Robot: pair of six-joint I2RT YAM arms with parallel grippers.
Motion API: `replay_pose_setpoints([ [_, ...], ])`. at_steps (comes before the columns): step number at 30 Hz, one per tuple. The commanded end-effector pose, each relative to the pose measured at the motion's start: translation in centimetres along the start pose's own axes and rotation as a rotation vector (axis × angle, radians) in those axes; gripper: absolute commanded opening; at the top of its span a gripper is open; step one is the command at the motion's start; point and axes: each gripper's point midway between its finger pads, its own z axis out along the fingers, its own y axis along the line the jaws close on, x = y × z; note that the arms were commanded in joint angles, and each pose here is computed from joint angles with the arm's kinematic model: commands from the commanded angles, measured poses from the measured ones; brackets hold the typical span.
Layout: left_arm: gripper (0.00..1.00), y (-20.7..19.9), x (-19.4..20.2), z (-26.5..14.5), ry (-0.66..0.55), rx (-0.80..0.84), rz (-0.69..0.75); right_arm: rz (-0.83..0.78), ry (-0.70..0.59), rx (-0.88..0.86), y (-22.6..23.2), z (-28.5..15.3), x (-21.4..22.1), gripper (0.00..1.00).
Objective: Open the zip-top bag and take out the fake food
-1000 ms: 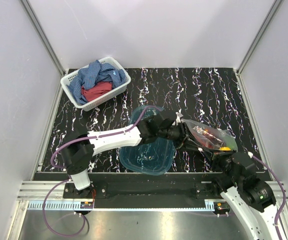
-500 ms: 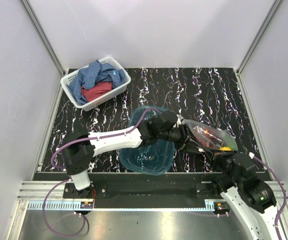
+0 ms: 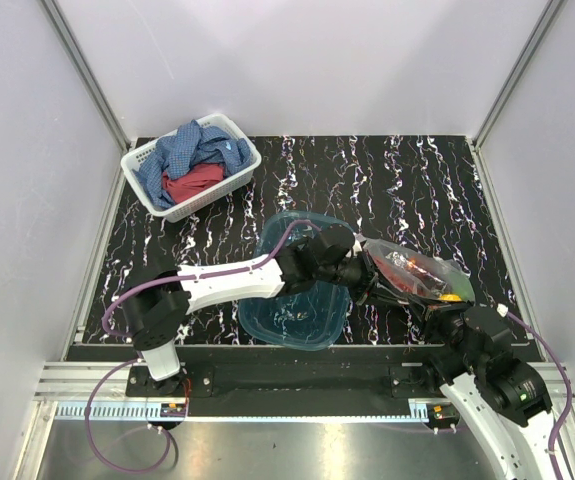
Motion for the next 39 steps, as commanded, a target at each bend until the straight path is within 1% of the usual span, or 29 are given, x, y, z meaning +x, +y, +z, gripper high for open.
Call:
replay_pose_setpoints([
  [1,0.00,-1.7,0.6,-0.5,0.009,0.056,0.052,-0.003,-0.015,-0.066,1.7,-0.8,-0.2,0.00],
  [4,0.00,-1.2,0.1,-0.6,-0.011,0.037,0.079,-0.001,-0.021,-0.086,2.2,-1.5,-0.3,0.00],
  [7,0.00,-0.3,-1.2,-1.1,-0.052,-0.002,0.099,0.004,-0.041,-0.065,1.8,-2.3,-0.7,0.00],
  [10,0.00,-0.2,-2.2,-1.8,-0.080,0.000,0.120,0.011,-0.066,-0.056,1.8,-3.1,-1.3,0.00],
  [13,0.00,-0.3,-3.6,-2.0,-0.106,0.002,0.144,0.025,-0.050,-0.040,1.5,-3.3,-1.0,0.00],
  [16,0.00,-1.2,-5.1,-2.0,-0.124,0.014,0.180,0.018,-0.030,-0.019,1.0,-3.6,-0.7,0.00],
  [20,0.00,-1.3,-8.7,-2.5,-0.161,-0.015,0.182,0.006,-0.049,-0.006,0.8,-4.8,-1.2,0.00],
  [21,0.00,-1.9,-9.1,-2.7,-0.164,-0.003,0.202,0.002,-0.054,-0.018,1.1,-5.3,-1.3,0.00],
  [22,0.00,-1.4,-10.9,-2.9,-0.184,-0.029,0.189,-0.002,-0.059,-0.020,1.2,-5.5,-1.4,0.00],
  [23,0.00,-2.4,-11.8,-3.2,-0.202,-0.028,0.238,-0.005,-0.063,-0.015,1.0,-5.7,-1.5,0.00],
  [24,0.00,-1.7,-13.2,-3.0,-0.212,-0.055,0.240,-0.011,-0.065,-0.015,1.0,-5.8,-1.5,0.00],
  [25,0.00,-1.3,-15.0,-3.7,-0.236,-0.084,0.231,-0.014,-0.066,-0.011,0.9,-5.9,-1.6,0.00],
  [26,0.00,-1.5,-16.0,-3.9,-0.246,-0.095,0.273,-0.017,-0.066,-0.012,0.9,-5.9,-1.5,0.00],
  [28,0.00,-2.3,-18.5,-4.4,-0.269,-0.106,0.288,-0.026,-0.064,-0.007,0.8,-6.0,-1.5,0.00],
  [31,0.00,-3.5,-20.8,-4.9,-0.302,-0.109,0.350,-0.035,-0.058,0.004,0.5,-5.9,-1.4,0.00],
  [36,0.00,-4.9,-22.4,-5.0,-0.333,-0.099,0.436,-0.065,-0.045,0.022,0.0,-6.1,-1.3,0.00],
  [37,0.00,-5.9,-22.2,-5.1,-0.332,-0.079,0.460,-0.074,-0.039,0.028,-0.2,-6.0,-1.2,0.00],
  [39,0.00,-6.7,-22.0,-5.2,-0.331,-0.070,0.499,-0.102,-0.014,0.039,-0.5,-6.0,-0.8,0.00],
])
